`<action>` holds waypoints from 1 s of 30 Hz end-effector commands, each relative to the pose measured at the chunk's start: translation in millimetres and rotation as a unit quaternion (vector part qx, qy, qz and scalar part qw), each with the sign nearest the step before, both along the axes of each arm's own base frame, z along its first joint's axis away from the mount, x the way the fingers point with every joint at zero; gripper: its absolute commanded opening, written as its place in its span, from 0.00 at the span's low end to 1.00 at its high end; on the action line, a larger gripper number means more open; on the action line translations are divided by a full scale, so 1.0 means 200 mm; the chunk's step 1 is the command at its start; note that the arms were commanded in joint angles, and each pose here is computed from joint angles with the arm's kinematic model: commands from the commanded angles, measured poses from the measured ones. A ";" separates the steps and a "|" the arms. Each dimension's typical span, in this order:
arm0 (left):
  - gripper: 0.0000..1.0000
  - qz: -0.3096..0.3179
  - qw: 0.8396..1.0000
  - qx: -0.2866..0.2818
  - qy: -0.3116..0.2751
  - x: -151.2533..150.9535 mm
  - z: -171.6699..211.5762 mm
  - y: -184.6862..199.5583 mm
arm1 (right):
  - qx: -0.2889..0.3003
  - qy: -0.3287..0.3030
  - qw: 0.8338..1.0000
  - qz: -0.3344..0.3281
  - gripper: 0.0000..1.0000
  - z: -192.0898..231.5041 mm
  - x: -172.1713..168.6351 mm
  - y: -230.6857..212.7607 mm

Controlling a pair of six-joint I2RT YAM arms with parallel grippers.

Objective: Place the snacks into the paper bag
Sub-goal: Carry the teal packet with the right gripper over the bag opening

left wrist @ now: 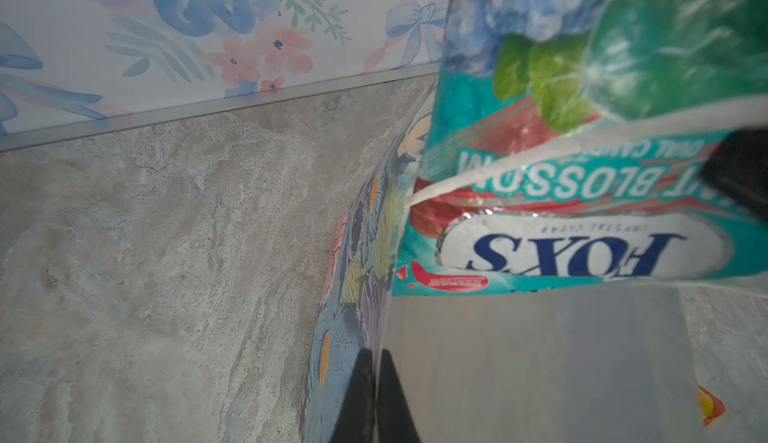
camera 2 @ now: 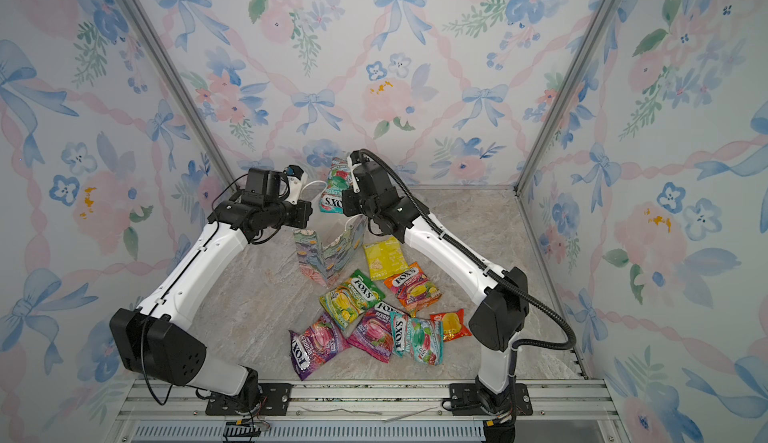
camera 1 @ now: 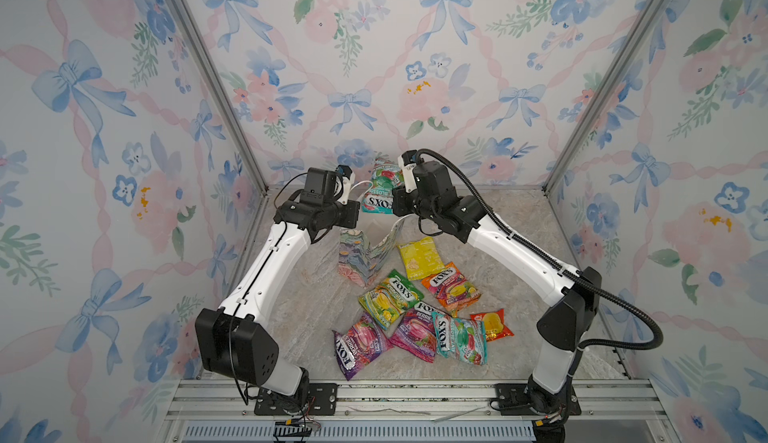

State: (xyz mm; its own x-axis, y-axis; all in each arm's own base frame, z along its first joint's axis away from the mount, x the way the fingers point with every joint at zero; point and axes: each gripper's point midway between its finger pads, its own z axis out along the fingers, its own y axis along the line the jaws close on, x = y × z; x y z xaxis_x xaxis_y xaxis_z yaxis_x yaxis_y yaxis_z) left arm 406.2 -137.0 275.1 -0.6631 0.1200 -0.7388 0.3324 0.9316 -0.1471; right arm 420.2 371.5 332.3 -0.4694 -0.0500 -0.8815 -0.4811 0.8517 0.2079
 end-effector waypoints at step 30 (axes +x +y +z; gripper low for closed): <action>0.00 0.039 0.998 -0.046 0.013 0.03 -0.02 0.10 | 0.115 0.046 0.992 0.029 0.01 0.02 -0.19 0.07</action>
State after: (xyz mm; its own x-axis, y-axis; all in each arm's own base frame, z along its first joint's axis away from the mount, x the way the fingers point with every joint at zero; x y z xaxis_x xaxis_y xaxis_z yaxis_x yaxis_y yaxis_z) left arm 412.4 -120.0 268.6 -0.6916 0.0172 -0.7221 0.2601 0.9386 -0.2268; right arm 395.9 376.7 310.9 -0.5601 0.0486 -0.8270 -0.4639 0.8087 0.3617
